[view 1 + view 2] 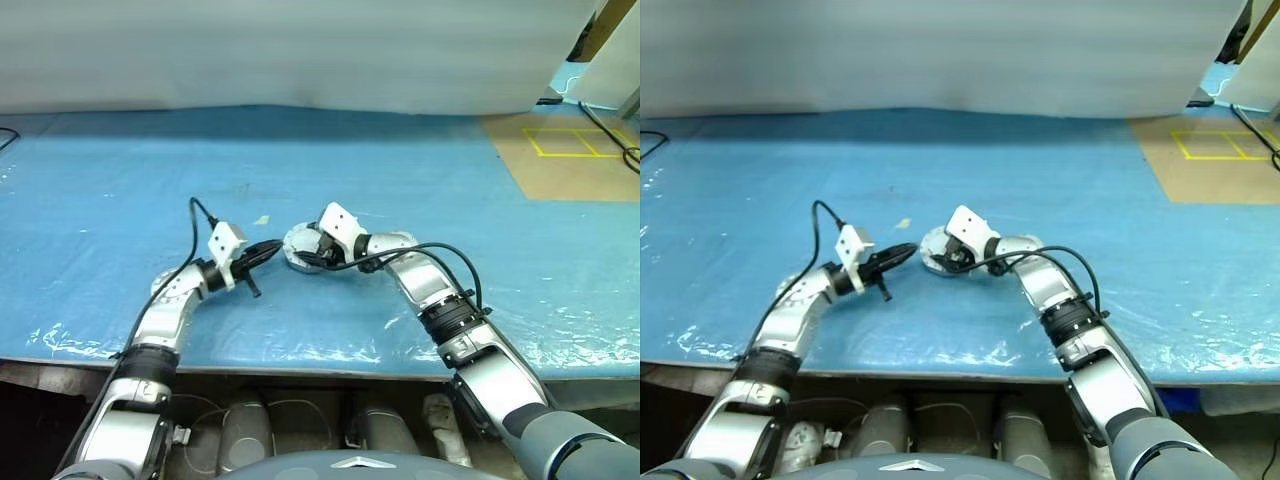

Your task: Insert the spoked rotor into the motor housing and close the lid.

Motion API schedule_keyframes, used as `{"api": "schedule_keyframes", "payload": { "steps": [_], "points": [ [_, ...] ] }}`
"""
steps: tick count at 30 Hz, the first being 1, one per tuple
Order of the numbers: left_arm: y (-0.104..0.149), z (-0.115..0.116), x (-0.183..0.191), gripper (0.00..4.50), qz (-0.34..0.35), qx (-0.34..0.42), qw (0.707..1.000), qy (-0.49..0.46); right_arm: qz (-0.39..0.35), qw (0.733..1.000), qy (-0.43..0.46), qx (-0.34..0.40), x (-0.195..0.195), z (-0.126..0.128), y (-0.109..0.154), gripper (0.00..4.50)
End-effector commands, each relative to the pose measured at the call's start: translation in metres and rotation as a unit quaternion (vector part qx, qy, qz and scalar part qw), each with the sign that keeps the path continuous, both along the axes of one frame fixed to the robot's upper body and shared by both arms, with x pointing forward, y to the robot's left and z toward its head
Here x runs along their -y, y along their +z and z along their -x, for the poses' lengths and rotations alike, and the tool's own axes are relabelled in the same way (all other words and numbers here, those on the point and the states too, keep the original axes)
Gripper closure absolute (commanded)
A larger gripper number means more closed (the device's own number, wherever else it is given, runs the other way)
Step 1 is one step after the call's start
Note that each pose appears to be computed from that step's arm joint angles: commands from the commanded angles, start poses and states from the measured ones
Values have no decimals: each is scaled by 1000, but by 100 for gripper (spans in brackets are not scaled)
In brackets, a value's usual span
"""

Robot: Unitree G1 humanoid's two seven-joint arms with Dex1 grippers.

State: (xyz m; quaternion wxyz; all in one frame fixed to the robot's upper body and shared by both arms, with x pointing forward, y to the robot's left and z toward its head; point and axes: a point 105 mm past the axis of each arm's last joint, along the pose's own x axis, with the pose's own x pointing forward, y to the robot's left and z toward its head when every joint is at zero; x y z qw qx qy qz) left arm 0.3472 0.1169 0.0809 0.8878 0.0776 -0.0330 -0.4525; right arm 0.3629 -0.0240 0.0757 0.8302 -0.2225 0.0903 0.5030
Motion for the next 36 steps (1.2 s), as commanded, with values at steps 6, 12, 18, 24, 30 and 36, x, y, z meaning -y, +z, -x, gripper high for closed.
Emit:
{"api": "schedule_keyframes", "payload": {
  "steps": [6, 12, 18, 24, 30, 36],
  "points": [
    [-7, -6, 8, 446, -41, 7, 999, -21, 62, 994, -29, -81, 27, 15, -50, 154],
    [-10, -13, -2, 446, -39, 0, 999, 8, 58, 994, -32, -83, 27, 17, -49, 154],
    [-17, -5, 8, 446, -55, -8, 998, -30, 57, 994, -38, -84, 30, 18, -50, 154],
    [-13, -3, 25, 446, -49, -1, 997, -57, 55, 993, -40, -95, 30, 21, -50, 154],
    [-19, 0, 27, 446, -63, 0, 996, -69, 40, 996, -40, -73, 28, 20, -41, 23],
    [-19, 0, 30, 446, -60, 1, 996, -73, 23, 999, -33, 0, 23, 13, -19, 3]
  ]
}}
